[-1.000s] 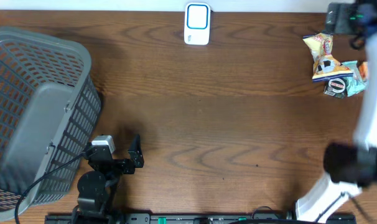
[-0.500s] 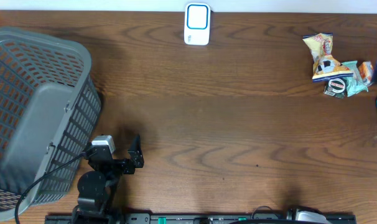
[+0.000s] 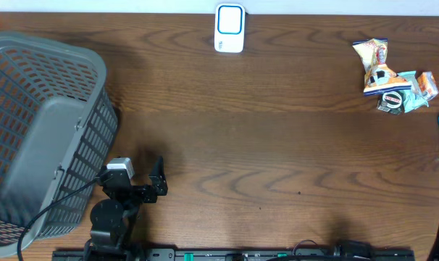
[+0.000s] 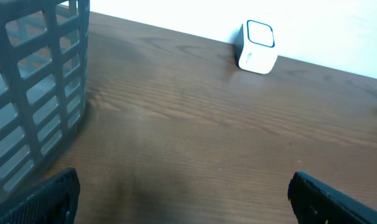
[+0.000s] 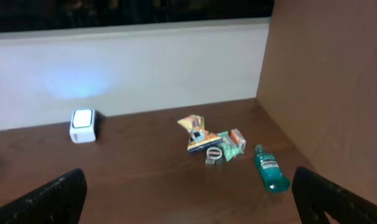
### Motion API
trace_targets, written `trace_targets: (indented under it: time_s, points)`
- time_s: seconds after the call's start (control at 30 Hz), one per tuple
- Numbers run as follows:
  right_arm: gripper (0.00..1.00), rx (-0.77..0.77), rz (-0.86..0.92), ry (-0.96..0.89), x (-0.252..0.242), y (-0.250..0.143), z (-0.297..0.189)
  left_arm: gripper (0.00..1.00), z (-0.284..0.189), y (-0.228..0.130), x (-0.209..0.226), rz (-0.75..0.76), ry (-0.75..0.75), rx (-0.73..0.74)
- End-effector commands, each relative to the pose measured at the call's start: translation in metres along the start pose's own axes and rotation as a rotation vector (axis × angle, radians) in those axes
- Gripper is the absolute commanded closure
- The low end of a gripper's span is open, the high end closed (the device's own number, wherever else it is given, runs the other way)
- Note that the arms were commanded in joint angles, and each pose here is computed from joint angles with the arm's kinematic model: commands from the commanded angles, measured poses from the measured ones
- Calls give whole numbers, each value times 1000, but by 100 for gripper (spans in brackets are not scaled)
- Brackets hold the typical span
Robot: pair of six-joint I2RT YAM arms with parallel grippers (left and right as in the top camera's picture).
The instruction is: Scan the item barcode
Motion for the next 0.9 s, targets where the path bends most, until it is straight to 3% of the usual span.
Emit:
trace_targets:
  time_s: [0.0, 0.4, 0.87]
  points:
    - [1, 25, -5, -1, 3, -14, -3, 2, 2, -8, 5, -4, 14, 32]
    - [1, 137, 5, 24, 24, -104, 2, 2, 2, -8, 5, -4, 14, 32]
    - [1, -37, 72, 50, 49, -165, 130, 2, 2, -8, 5, -4, 14, 32]
Point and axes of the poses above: each gripper's point midway between its finger pads, its own z axis out along the fingers, its own x axis along the line the jaws close on, y = z × x, the point moved 7 cm from there along -z, back along the fingers, and after that the axes turned 15 degrees about -z, right-handed, at the moved point
